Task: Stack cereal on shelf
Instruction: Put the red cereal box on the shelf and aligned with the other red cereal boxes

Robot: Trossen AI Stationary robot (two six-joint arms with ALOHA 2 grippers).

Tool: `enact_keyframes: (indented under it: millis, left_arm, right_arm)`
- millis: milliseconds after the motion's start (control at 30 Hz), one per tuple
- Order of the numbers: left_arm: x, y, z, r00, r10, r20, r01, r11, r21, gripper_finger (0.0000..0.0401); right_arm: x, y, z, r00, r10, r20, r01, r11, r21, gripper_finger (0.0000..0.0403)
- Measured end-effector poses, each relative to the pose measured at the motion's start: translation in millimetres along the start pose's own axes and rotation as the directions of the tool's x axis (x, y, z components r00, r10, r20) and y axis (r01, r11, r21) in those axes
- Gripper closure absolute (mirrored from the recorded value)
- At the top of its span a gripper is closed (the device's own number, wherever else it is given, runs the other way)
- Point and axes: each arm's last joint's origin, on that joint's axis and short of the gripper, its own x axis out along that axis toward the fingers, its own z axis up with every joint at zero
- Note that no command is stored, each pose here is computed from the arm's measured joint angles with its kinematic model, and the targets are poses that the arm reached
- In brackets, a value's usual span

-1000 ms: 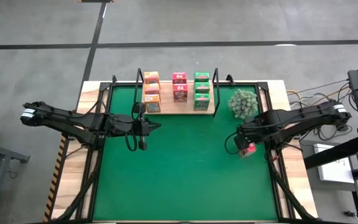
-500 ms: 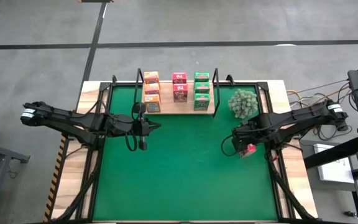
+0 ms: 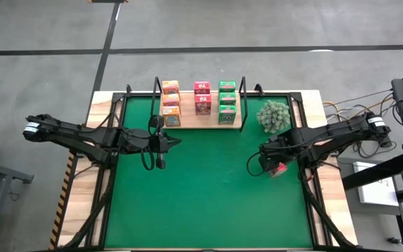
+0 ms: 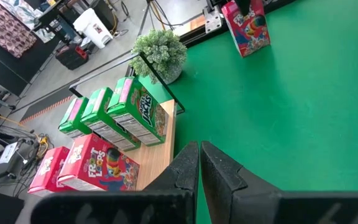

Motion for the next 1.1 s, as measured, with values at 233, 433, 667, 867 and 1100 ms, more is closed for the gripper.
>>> enact_keyframes:
  millis: [233,433,667,867,1100]
  left_arm:
    - [0,0,0,1.0,0.0,0.0,0.0,1.0,0.0,0.0401]
    - [0,0,0,1.0,0.0,-0.001,0.0,1.0,0.0,0.0401]
    - [0,0,0,1.0,0.0,-0.001,0.0,1.0,0.001,0.0401]
    - [0,0,0,1.0,0.0,-0.001,0.0,1.0,0.001,0.0401]
    - [0,0,0,1.0,-0.001,-0.001,0.001,1.0,0.001,0.0401]
  right_arm:
    - [-6,3,0,1.0,0.025,0.006,-0.025,1.0,-0.019,0.0254]
    - [-11,14,3,0.99,0.139,0.035,-0.135,0.986,-0.093,0.0261]
    - [-21,43,10,0.893,0.433,0.122,-0.396,0.885,-0.245,0.0259]
    - [-33,60,18,0.768,0.616,0.175,-0.536,0.767,-0.352,0.0263]
    - [-42,64,33,0.691,0.687,0.226,-0.568,0.709,-0.419,0.0264]
